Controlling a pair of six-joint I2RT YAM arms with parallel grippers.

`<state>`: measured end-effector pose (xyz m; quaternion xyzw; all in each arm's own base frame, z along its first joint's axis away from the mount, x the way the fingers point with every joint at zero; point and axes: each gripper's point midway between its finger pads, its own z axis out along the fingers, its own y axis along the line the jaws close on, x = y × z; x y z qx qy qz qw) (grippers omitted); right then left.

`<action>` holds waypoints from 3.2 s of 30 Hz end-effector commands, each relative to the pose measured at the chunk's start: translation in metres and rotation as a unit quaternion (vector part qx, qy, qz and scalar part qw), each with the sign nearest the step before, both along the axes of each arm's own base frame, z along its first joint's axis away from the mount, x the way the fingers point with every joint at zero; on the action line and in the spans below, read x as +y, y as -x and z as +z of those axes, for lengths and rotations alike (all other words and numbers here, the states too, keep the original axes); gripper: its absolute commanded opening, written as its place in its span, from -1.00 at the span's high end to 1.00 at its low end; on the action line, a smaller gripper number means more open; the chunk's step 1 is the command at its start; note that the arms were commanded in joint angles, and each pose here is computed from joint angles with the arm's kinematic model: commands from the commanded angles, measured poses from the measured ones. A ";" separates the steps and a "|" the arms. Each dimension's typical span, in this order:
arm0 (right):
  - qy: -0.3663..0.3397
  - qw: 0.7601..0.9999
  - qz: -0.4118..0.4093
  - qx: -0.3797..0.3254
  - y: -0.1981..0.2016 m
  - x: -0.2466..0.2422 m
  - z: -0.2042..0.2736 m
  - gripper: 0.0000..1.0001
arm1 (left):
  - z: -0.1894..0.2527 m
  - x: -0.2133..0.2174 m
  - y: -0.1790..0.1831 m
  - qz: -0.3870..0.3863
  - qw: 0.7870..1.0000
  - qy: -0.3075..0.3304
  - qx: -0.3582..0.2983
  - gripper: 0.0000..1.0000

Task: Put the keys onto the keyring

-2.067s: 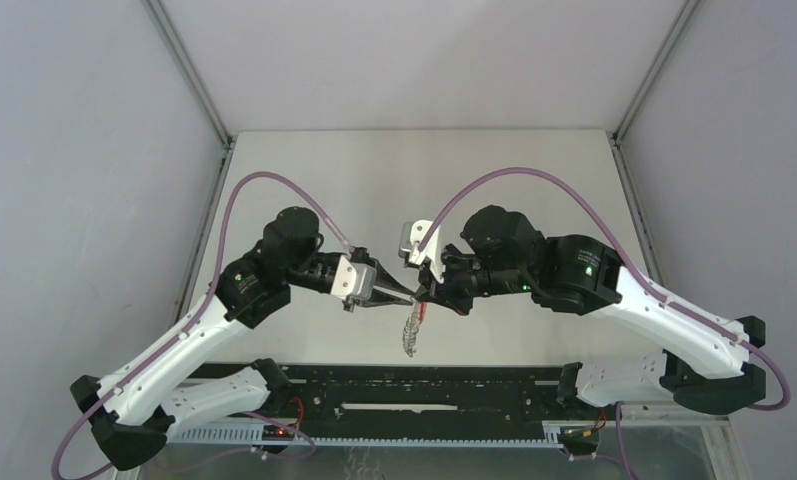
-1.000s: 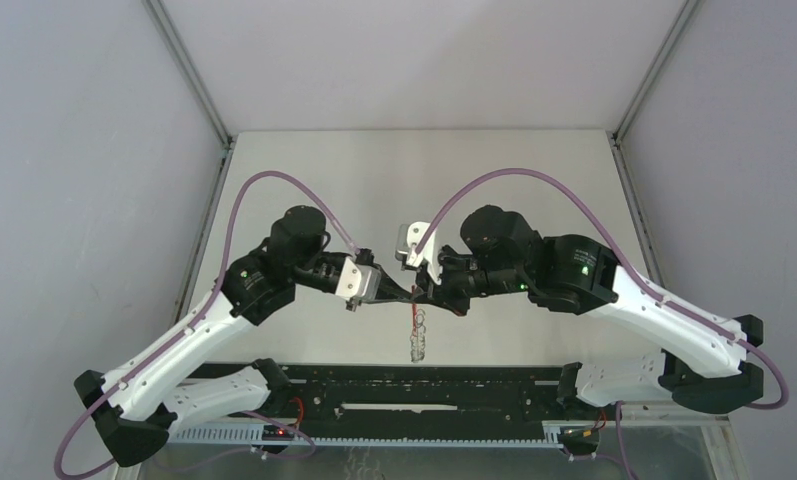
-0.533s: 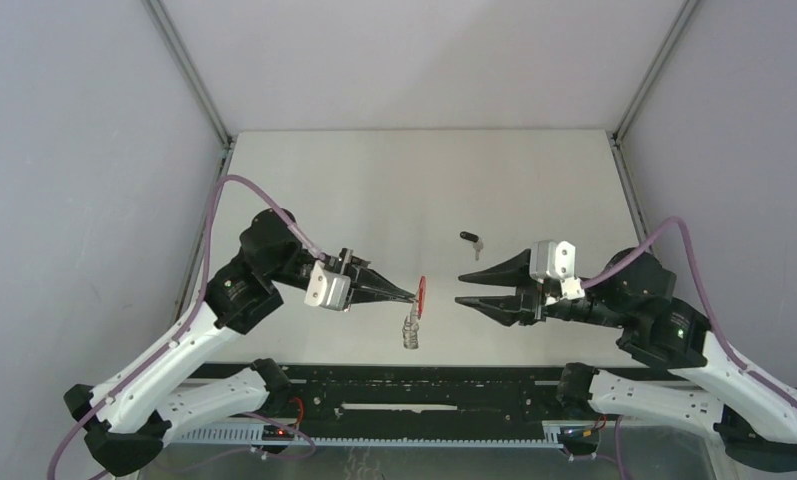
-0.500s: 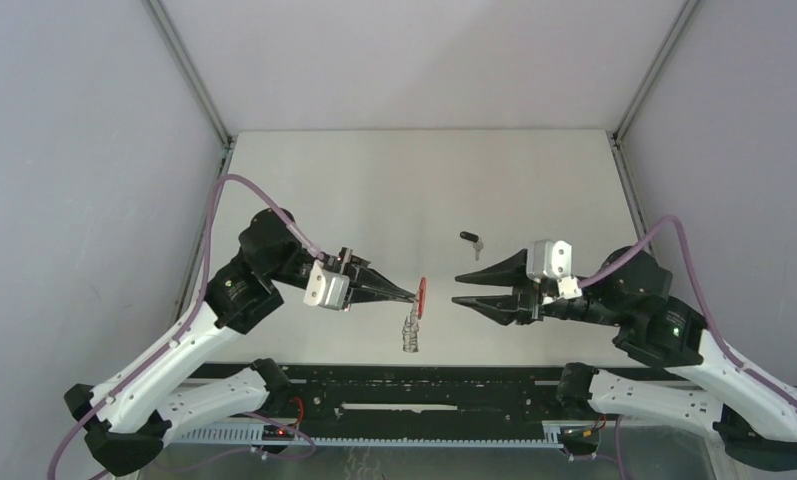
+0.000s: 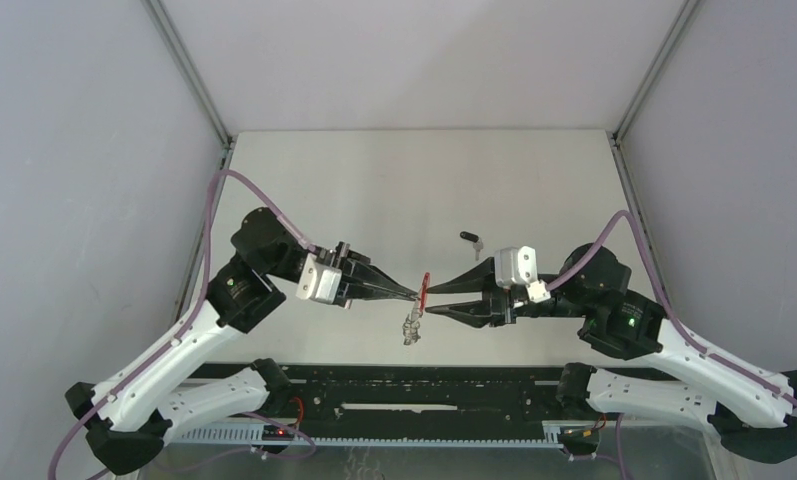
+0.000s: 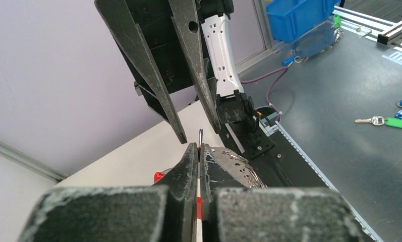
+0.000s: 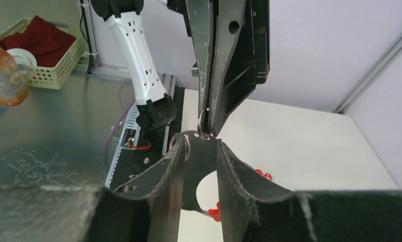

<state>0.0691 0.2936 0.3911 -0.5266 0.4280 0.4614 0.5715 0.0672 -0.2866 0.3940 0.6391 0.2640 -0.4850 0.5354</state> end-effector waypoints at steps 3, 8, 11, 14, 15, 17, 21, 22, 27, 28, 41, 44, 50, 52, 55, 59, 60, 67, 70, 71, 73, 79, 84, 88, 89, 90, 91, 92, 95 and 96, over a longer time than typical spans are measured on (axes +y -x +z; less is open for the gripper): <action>-0.050 0.998 0.009 -0.026 0.006 0.002 0.028 0.26 | 0.007 -0.002 0.002 -0.009 1.000 0.016 0.000 0.99; -0.047 0.998 0.008 -0.030 0.006 0.007 0.026 0.30 | 0.010 -0.003 0.002 -0.007 1.000 0.020 0.005 0.99; -0.048 0.998 0.002 -0.031 0.003 0.007 0.027 0.39 | 0.011 -0.003 0.002 -0.008 1.000 0.020 0.007 0.99; -0.051 0.998 -0.004 -0.031 0.001 0.008 0.028 0.53 | 0.010 -0.003 0.003 -0.011 1.000 0.019 0.009 0.99; -0.052 0.998 -0.007 -0.030 0.000 0.008 0.029 0.58 | 0.010 -0.003 0.003 -0.011 1.000 0.019 0.009 0.99; -0.054 0.998 -0.019 -0.025 -0.004 0.007 0.030 0.74 | 0.008 -0.004 0.003 -0.012 1.000 0.017 0.010 0.99; -0.058 0.998 -0.026 -0.017 -0.005 0.005 0.032 1.00 | 0.001 -0.005 0.000 -0.004 1.000 0.009 0.013 0.99; -0.057 0.998 -0.028 -0.011 -0.006 0.004 0.031 1.00 | -0.002 -0.005 -0.002 0.001 1.000 0.006 0.012 0.99; -0.016 0.998 -0.046 0.028 -0.010 0.001 0.019 1.00 | -0.019 -0.008 -0.017 0.041 0.999 -0.020 0.021 0.60; 0.005 0.998 -0.055 0.039 -0.012 0.001 0.014 1.00 | -0.022 -0.008 -0.019 0.049 0.998 -0.025 0.018 0.52; 0.298 0.936 -0.129 0.134 -0.031 -0.014 -0.032 1.00 | -0.040 0.001 -0.028 0.084 0.994 -0.067 -0.005 0.39; 0.332 0.923 -0.137 0.137 -0.032 -0.012 -0.037 1.00 | -0.045 0.003 -0.027 0.086 0.993 -0.074 -0.011 0.41; 0.348 0.919 -0.139 0.125 -0.030 -0.008 -0.039 1.00 | -0.050 0.005 -0.027 0.089 0.993 -0.081 -0.008 0.45; 0.347 0.919 -0.141 0.122 -0.031 -0.006 -0.036 1.00 | -0.052 0.005 -0.026 0.087 0.993 -0.082 -0.007 0.47; 0.350 0.919 -0.138 0.120 -0.030 -0.001 -0.036 1.00 | -0.057 0.004 -0.025 0.080 0.993 -0.087 -0.002 0.51; 0.363 0.914 -0.138 0.118 -0.030 0.004 -0.039 1.00 | -0.062 0.002 -0.025 0.073 0.993 -0.094 0.005 0.53; 0.366 0.913 -0.138 0.119 -0.030 0.005 -0.039 1.00 | -0.063 0.001 -0.025 0.071 0.993 -0.095 0.005 0.53; 0.380 0.906 -0.141 0.120 -0.029 0.009 -0.043 1.00 | -0.067 -0.001 -0.025 0.062 0.993 -0.099 0.005 0.64; 0.379 0.906 -0.150 0.119 -0.032 0.010 -0.045 1.00 | -0.070 0.001 -0.022 0.059 0.993 -0.104 0.007 0.66; 0.373 0.908 -0.152 0.117 -0.033 0.011 -0.043 1.00 | -0.070 0.002 -0.021 0.059 0.993 -0.105 0.009 0.65; 0.355 0.915 -0.155 0.114 -0.035 0.011 -0.041 1.00 | -0.070 0.004 -0.018 0.057 0.992 -0.108 0.013 0.57; 0.242 0.953 -0.138 0.116 -0.030 0.009 -0.015 1.00 | -0.068 0.009 -0.016 0.064 0.991 -0.112 0.031 0.46; 0.155 0.975 -0.113 0.113 -0.022 0.004 0.005 1.00 | -0.055 0.006 -0.027 0.091 0.990 -0.090 0.057 0.47; 0.119 0.981 -0.094 0.118 -0.015 0.000 0.011 1.00 | -0.047 0.002 -0.028 0.090 0.991 -0.076 0.070 0.51; 0.113 0.982 -0.091 0.119 -0.015 -0.001 0.013 1.00 | -0.043 0.000 -0.029 0.089 0.991 -0.070 0.073 0.52; 0.110 0.983 -0.087 0.121 -0.013 -0.001 0.013 1.00 | -0.041 -0.001 -0.029 0.088 0.991 -0.065 0.078 0.54; 0.105 0.984 -0.082 0.121 -0.012 -0.001 0.014 1.00 | -0.036 -0.002 -0.028 0.085 0.991 -0.058 0.081 0.55; 0.101 0.984 -0.078 0.121 -0.011 0.000 0.014 1.00 | -0.032 -0.003 -0.027 0.080 0.992 -0.054 0.086 0.56; 0.085 0.987 -0.071 0.116 -0.009 0.000 0.014 1.00 | -0.022 -0.003 -0.017 0.051 0.993 -0.046 0.097 0.57; 0.083 0.987 -0.070 0.116 -0.010 0.002 0.012 1.00 | -0.019 -0.003 -0.014 0.042 0.993 -0.044 0.099 0.57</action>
